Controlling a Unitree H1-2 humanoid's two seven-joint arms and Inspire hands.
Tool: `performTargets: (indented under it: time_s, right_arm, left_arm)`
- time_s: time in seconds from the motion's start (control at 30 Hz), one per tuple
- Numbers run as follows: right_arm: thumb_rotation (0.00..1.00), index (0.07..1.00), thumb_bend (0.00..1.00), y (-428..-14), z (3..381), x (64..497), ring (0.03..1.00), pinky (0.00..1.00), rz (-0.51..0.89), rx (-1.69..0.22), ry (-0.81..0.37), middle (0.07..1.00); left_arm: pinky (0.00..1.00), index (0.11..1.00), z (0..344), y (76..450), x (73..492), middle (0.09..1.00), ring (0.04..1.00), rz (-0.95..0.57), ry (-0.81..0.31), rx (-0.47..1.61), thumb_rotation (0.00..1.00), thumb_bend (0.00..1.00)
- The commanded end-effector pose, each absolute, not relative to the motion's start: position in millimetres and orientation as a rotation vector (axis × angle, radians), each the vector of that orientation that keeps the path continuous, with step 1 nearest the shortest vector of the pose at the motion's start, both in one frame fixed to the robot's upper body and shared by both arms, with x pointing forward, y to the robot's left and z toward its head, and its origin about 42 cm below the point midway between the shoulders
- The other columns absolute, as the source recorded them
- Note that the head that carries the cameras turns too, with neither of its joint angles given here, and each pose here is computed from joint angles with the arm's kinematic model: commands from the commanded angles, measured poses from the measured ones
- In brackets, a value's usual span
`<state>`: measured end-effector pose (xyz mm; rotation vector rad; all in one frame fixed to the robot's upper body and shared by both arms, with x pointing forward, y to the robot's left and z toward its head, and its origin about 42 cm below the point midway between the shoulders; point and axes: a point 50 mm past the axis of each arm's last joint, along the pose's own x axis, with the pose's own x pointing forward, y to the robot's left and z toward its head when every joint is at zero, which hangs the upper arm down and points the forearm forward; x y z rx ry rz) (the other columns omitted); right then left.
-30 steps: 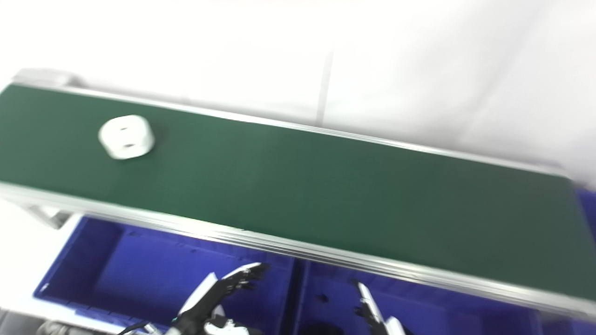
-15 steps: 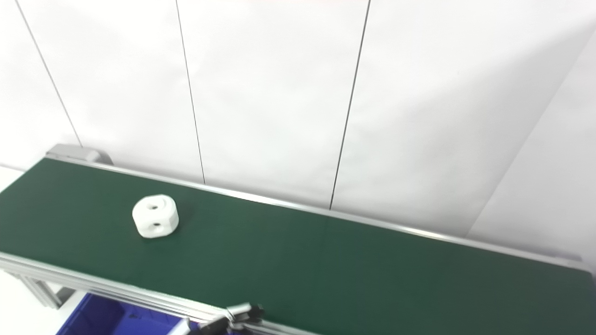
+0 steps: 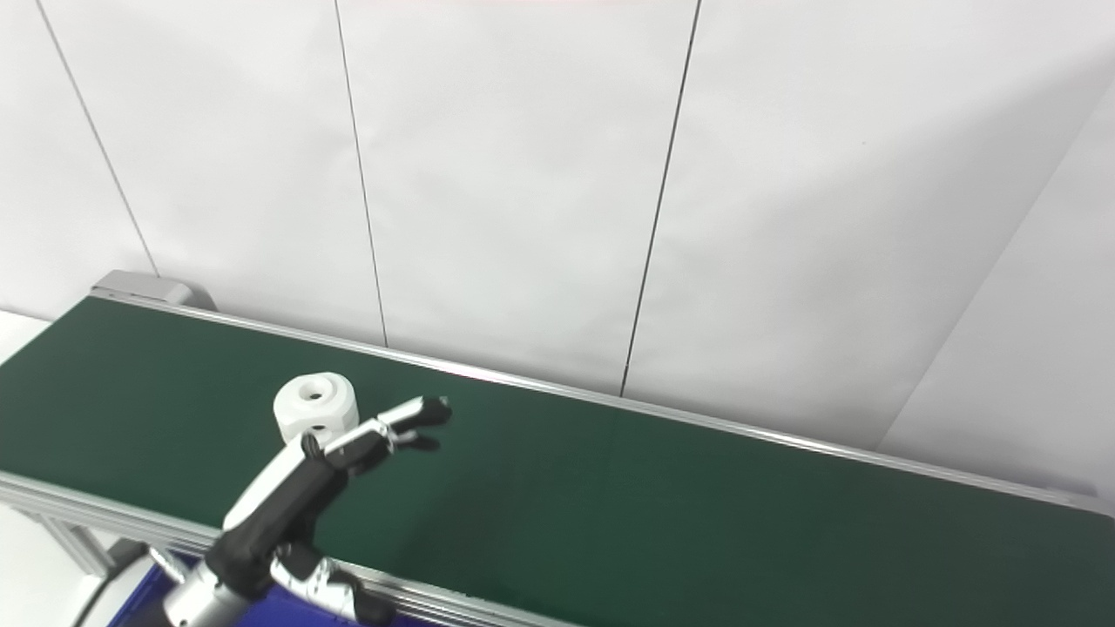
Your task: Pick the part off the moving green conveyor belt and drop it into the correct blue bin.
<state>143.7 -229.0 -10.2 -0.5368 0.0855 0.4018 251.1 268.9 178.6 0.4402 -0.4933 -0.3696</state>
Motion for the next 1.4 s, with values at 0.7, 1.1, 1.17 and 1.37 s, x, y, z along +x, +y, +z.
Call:
performTargets:
  time_s: [0.7,1.1,1.17,1.37]
  right_arm:
    - [0.63,1.000,1.00,-238,4,153,0.981,0.89,0.407,-0.466,-0.006,1.000]
    - [0.62,1.000,0.98,-238,5,154,0.970,0.90,0.415,-0.470,-0.016,1.000]
    - [0.61,1.000,0.98,-237,6,154,0.972,0.91,0.412,-0.469,-0.020,1.000]
    - [0.62,1.000,0.98,-238,8,152,0.971,0.92,0.407,-0.476,-0.030,1.000]
  left_arm:
    - [0.91,0.956,221,268,392,1.000,0.987,-0.122,-0.212,0.848,0.21,0.85]
    - [1.00,0.951,206,276,432,1.000,1.000,-0.159,0.050,1.012,0.16,0.86]
    - [1.00,0.945,203,279,432,1.000,1.000,-0.174,0.082,1.035,0.15,0.86]
    - [1.00,0.936,190,285,431,1.000,1.000,-0.230,0.179,1.117,0.15,0.86]
